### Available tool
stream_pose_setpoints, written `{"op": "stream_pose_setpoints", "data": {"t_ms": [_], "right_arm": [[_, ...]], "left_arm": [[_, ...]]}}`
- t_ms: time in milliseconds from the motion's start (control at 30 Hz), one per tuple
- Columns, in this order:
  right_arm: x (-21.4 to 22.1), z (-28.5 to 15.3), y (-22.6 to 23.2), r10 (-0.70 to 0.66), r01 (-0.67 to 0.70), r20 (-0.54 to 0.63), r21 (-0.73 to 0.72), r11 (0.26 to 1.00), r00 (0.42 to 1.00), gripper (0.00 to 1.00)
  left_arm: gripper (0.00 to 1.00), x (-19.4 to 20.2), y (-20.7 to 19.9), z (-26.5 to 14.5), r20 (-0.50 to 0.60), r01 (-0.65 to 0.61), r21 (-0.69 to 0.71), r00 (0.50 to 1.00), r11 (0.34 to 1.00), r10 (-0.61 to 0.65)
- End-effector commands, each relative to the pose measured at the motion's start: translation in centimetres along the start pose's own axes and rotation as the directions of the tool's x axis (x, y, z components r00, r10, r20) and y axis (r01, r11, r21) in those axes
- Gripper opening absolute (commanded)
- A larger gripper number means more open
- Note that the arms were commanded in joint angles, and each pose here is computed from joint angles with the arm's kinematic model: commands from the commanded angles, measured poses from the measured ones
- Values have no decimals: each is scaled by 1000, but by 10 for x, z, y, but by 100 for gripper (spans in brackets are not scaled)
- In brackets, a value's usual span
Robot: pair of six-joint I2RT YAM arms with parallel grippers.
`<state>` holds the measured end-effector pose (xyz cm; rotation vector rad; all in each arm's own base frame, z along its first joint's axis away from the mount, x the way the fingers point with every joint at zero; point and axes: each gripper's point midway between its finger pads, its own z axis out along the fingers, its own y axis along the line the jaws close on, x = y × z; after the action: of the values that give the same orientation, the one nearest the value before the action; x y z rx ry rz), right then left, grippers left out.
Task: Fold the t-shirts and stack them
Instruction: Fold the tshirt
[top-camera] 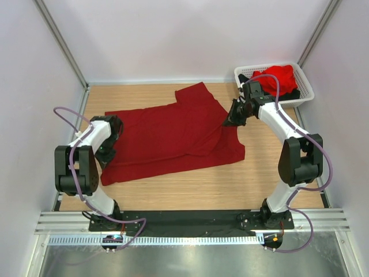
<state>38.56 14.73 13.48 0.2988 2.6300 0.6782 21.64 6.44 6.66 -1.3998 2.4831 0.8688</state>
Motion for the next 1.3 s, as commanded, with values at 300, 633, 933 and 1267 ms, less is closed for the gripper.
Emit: {"op": "stream_pose_setpoints", "data": {"t_ms": [300, 633, 933, 1267], "right_arm": [[-33, -17, 17, -22, 23, 123, -6, 1000, 992, 1], [-33, -9, 14, -12, 15, 137, -22, 1000, 990, 1], [-39, -2, 17, 3, 2, 144, -34, 999, 990, 1], [-40, 6, 13, 1, 2, 134, -20, 1000, 991, 1]], "left_arm": [[4, -12, -10, 6, 23, -52, -23, 998, 998, 52], [5, -11, -16, 12, 17, -59, -41, 998, 997, 59], [5, -10, -24, 14, 10, -35, -29, 999, 999, 35], [13, -17, -31, 14, 24, -49, -29, 998, 998, 50]]}}
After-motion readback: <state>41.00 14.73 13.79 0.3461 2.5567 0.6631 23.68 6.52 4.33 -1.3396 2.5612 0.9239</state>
